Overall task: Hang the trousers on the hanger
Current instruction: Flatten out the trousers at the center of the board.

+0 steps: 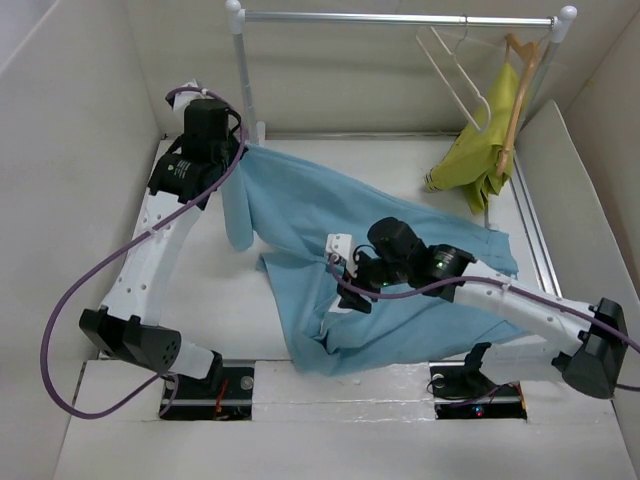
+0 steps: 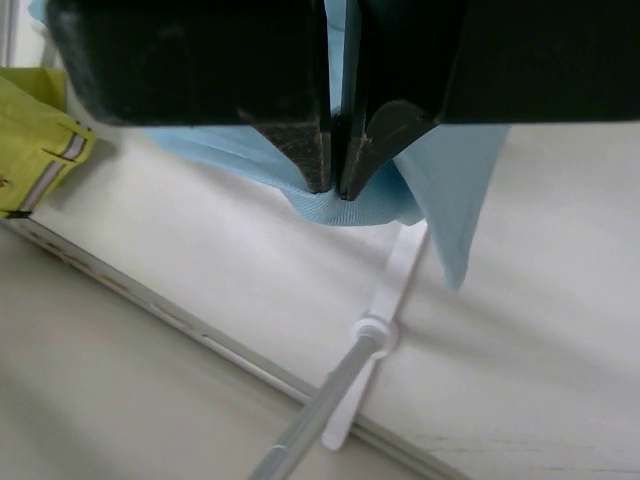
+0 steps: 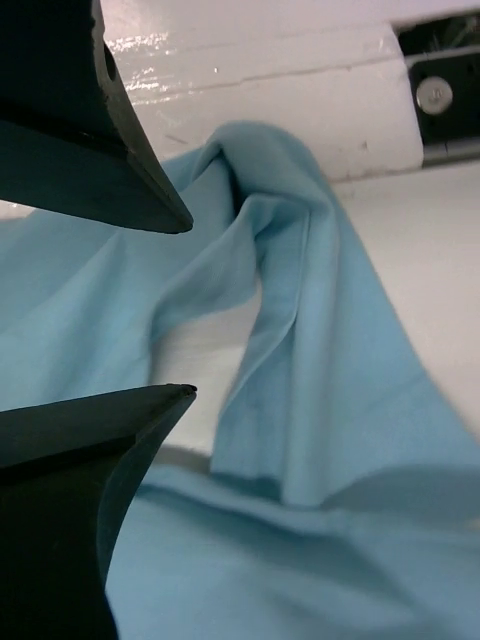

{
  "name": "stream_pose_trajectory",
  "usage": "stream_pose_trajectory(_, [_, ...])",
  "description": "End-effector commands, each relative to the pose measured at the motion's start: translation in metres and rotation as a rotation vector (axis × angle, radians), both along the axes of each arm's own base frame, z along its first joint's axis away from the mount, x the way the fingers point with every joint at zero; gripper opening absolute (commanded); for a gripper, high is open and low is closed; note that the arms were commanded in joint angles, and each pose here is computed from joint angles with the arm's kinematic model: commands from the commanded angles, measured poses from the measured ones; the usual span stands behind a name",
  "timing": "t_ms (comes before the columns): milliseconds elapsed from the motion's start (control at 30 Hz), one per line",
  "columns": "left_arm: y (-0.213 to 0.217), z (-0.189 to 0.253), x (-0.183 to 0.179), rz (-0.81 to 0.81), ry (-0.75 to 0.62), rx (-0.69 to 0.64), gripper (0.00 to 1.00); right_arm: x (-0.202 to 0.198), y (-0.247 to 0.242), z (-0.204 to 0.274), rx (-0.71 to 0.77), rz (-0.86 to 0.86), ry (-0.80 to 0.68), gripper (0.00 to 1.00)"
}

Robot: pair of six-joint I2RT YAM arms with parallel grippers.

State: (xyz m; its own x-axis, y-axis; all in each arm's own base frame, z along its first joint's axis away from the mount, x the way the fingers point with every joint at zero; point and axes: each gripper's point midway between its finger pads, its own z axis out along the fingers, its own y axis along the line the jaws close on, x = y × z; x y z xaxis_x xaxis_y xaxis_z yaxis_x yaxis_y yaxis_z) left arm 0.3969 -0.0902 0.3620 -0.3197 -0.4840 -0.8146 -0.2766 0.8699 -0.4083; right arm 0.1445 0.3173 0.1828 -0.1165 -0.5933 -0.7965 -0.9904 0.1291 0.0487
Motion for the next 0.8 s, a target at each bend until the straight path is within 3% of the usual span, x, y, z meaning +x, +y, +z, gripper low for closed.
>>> stream_pose_trajectory(0, [0.031,0.01,0.0,0.09,-0.007,0.057,0.0,0.013,-0.024,0.002,-0.025,-0.081,-0.002,0.68])
stream_pose_trajectory(133, [0.05,-0.022,0.026,0.134,0.064,0.128,0.0,0.047,-0.059,0.021,-0.045,-0.281,-0.082,0.65])
stream_pose_trajectory(167, [0.064,-0.038,0.042,0.156,0.093,0.136,0.0,0.062,-0.094,0.027,-0.068,-0.432,-0.106,0.3])
stream_pose_trajectory(200, [0.074,-0.039,0.043,0.174,0.096,0.131,0.0,0.063,-0.094,0.027,-0.068,-0.434,-0.106,0.3])
stream_pose_trajectory(233, [0.083,-0.059,0.059,0.195,0.134,0.145,0.0,0.07,-0.108,0.029,-0.064,-0.507,-0.106,0.11])
stream_pose_trajectory(267, [0.094,-0.068,0.068,0.217,0.152,0.152,0.0,0.079,-0.133,0.032,-0.046,-0.602,-0.106,0.01])
stream_pose_trajectory(300, [0.104,-0.064,0.08,0.238,0.145,0.149,0.0,0.082,-0.143,0.034,-0.026,-0.638,-0.103,0.0])
stream_pose_trajectory(333, [0.125,-0.098,0.093,0.278,0.229,0.161,0.07,0.082,-0.148,0.034,0.003,-0.649,-0.089,0.0])
stream_pose_trajectory(367, [0.134,-0.106,0.1,0.292,0.256,0.159,0.37,0.085,-0.156,0.035,0.019,-0.677,-0.087,0.0])
stream_pose_trajectory(400, [0.138,-0.098,0.112,0.281,0.247,0.131,0.55,0.089,-0.172,0.032,0.025,-0.737,-0.084,0.02])
stream_pose_trajectory(433, [0.149,-0.13,0.111,0.288,0.357,0.135,0.71,0.089,-0.179,0.031,0.03,-0.76,-0.078,0.08])
stream_pose_trajectory(467, [0.15,-0.128,0.113,0.294,0.365,0.132,0.85,0.089,-0.188,0.027,0.014,-0.793,-0.063,0.15])
stream_pose_trajectory(500, [0.153,-0.13,0.11,0.308,0.377,0.145,0.88,0.09,-0.203,0.025,0.005,-0.853,-0.061,0.3])
stream_pose_trajectory(567, [0.153,-0.112,0.102,0.324,0.307,0.13,0.87,0.092,-0.221,0.018,-0.02,-0.93,-0.061,0.42])
stream_pose_trajectory(600, [0.152,-0.133,0.089,0.324,0.348,0.13,0.87,0.093,-0.231,0.015,-0.031,-0.971,-0.058,0.52])
stream_pose_trajectory(633, [0.15,-0.105,0.082,0.324,0.246,0.101,0.87,0.097,-0.248,0.008,-0.043,-1.045,-0.051,0.56])
stream_pose_trajectory(667, [0.146,-0.111,0.076,0.313,0.237,0.08,0.84,0.101,-0.258,0.005,-0.049,-1.084,-0.054,0.59])
stream_pose_trajectory(700, [0.137,-0.146,0.063,0.278,0.269,0.047,0.81,0.105,-0.267,0.002,-0.052,-1.124,-0.054,0.65])
stream_pose_trajectory(767, [0.128,-0.151,0.039,0.267,0.242,-0.01,0.72,0.117,-0.293,-0.01,-0.046,-1.224,-0.034,0.66])
